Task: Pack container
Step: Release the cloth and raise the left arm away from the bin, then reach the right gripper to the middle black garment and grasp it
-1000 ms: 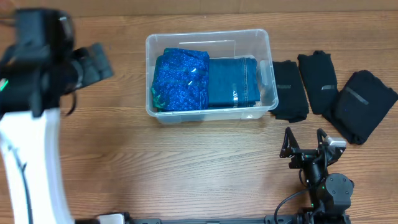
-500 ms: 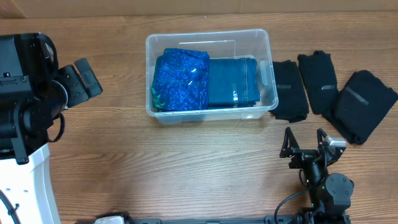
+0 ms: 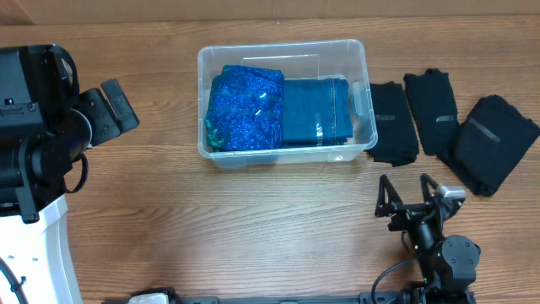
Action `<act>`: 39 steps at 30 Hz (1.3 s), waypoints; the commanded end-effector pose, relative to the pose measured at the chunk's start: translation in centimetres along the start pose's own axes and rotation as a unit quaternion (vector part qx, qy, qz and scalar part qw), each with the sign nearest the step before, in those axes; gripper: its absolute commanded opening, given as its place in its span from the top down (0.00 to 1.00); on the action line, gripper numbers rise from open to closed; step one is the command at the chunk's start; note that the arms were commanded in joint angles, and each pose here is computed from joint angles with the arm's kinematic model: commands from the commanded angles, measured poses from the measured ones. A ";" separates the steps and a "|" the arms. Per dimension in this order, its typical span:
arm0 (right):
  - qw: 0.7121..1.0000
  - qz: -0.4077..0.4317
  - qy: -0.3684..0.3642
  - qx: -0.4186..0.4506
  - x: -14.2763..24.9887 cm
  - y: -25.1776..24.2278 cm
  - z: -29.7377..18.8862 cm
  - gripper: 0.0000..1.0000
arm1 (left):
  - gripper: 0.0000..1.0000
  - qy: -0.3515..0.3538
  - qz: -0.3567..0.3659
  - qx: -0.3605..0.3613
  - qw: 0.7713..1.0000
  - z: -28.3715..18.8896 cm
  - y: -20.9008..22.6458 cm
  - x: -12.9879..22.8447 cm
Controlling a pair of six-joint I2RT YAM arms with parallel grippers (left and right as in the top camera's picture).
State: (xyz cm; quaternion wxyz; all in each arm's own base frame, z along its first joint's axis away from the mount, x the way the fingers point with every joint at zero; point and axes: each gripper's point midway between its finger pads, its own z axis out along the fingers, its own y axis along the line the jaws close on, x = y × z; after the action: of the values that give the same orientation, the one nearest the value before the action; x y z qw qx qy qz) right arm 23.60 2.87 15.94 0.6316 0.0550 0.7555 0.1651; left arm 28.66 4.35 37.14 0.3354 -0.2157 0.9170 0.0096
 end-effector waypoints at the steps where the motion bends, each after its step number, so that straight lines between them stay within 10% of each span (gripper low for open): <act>1: 0.999 0.019 -0.017 -0.035 -3.8 2.5 -1.7 0.00 | 0.00 -0.002 0.000 -0.007 1.000 0.0 0.2 -0.1; 14: 0.971 0.094 0.206 0.073 -12.4 2.9 3.8 0.00 | 0.00 -0.002 0.000 -0.006 1.000 0.0 0.2 -0.1; 19: 0.940 0.206 0.224 0.155 -14.3 -5.6 7.8 0.00 | 0.00 -0.002 0.000 -0.006 1.000 0.0 0.2 -0.1; 29: 0.828 0.400 0.223 0.325 -6.8 -29.6 1.2 0.00 | 0.00 -0.002 0.000 -0.006 1.000 0.0 0.2 -0.1; 39: 0.834 0.401 0.229 0.302 -1.4 -35.4 3.5 0.00 | 0.00 -0.002 0.000 -0.006 1.000 0.0 0.2 -0.1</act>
State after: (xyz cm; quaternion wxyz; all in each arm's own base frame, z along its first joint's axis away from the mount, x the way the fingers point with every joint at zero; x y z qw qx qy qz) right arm 30.63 -29.60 6.09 0.2570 0.5195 0.7965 0.1723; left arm 28.71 4.35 37.06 0.3338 -0.2157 0.9176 0.0098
